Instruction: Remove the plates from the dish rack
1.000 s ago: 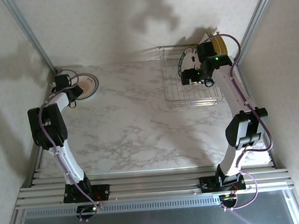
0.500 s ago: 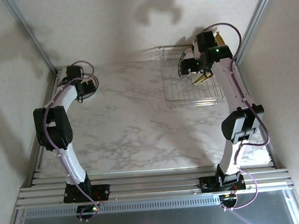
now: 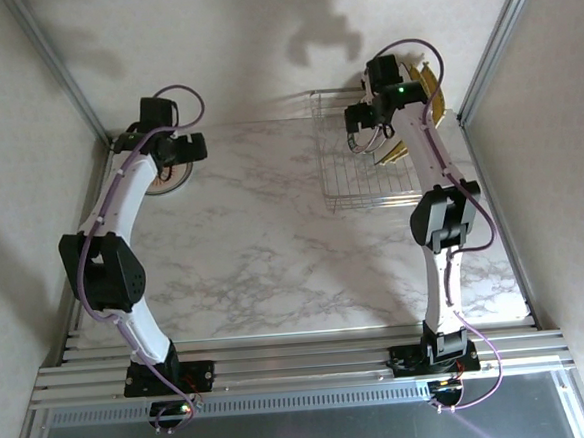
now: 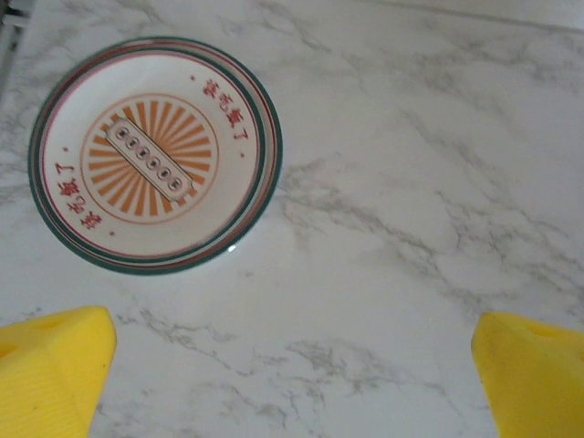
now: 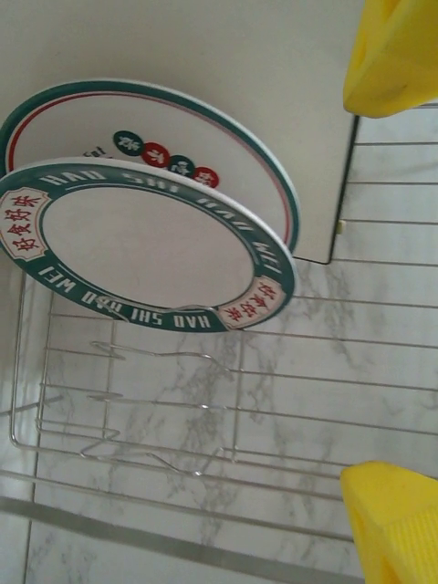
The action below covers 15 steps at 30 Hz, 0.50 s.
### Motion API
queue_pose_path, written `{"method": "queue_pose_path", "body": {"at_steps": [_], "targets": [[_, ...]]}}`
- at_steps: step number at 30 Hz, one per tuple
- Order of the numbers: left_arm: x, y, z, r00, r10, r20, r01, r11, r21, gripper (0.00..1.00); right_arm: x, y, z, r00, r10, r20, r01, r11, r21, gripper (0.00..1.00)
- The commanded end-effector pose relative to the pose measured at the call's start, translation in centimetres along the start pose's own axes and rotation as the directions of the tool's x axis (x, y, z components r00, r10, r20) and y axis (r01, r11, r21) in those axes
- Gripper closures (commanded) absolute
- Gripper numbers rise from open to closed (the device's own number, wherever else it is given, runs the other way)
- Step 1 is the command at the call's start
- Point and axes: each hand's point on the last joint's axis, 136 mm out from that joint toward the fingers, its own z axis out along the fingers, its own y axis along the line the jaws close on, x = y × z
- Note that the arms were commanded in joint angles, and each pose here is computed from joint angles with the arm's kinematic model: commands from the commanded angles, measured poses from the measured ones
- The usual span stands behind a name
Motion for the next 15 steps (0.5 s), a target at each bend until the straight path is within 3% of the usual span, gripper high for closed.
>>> {"method": "queue_pose_path", "body": {"at_steps": [1, 15], "targets": [[1.1, -0.9, -0.2, 0.998, 0.041, -0.057, -0.039, 0.999, 0.027, 0.00, -0.7, -0.3, 1.5, 1.000, -0.017, 0.014, 0.016, 0.999, 0.030, 0.04], [1.9, -2.1, 1.3, 0.995, 0.064, -0.081, -0.059, 0.997, 0.059, 0.00, -2.7, -1.6, 5.6, 0.997, 0.029, 0.071, -0.034, 0.996, 0.081, 0.11]]}}
